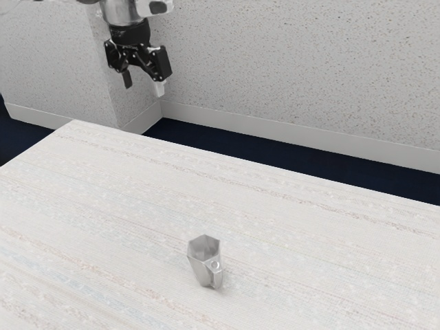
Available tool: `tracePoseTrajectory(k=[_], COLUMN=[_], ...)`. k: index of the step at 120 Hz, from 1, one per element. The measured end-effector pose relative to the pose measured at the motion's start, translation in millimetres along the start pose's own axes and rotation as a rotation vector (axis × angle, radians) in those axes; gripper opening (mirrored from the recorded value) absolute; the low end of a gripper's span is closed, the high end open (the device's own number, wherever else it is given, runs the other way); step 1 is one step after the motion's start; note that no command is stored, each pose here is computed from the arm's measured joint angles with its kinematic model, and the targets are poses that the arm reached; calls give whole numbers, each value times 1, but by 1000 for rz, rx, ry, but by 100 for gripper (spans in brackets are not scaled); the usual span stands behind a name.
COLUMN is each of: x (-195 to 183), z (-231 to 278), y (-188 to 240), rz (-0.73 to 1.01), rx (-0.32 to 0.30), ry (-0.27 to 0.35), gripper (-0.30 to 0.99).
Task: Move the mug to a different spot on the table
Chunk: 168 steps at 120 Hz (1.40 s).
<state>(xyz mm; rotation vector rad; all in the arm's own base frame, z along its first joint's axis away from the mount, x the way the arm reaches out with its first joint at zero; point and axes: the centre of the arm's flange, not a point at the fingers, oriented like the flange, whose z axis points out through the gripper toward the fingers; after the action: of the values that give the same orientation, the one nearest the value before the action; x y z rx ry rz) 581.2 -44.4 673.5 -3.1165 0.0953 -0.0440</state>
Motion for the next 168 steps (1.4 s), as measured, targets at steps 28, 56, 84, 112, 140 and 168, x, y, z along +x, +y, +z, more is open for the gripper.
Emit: tracePoseTrajectory(k=[28,56,84,112,140,168], x=[-8,-33,-66,-69,-81,-78], z=[31,145,290,327,332,328], y=[102,247,254,237,229,224], rz=[180,218,-86,-319,-404,-542], rx=[12,-61,-170,-196,-153,-91], ry=[-18,-143,-293,-285,-212,-146], gripper=[69,69,69,69,69,69])
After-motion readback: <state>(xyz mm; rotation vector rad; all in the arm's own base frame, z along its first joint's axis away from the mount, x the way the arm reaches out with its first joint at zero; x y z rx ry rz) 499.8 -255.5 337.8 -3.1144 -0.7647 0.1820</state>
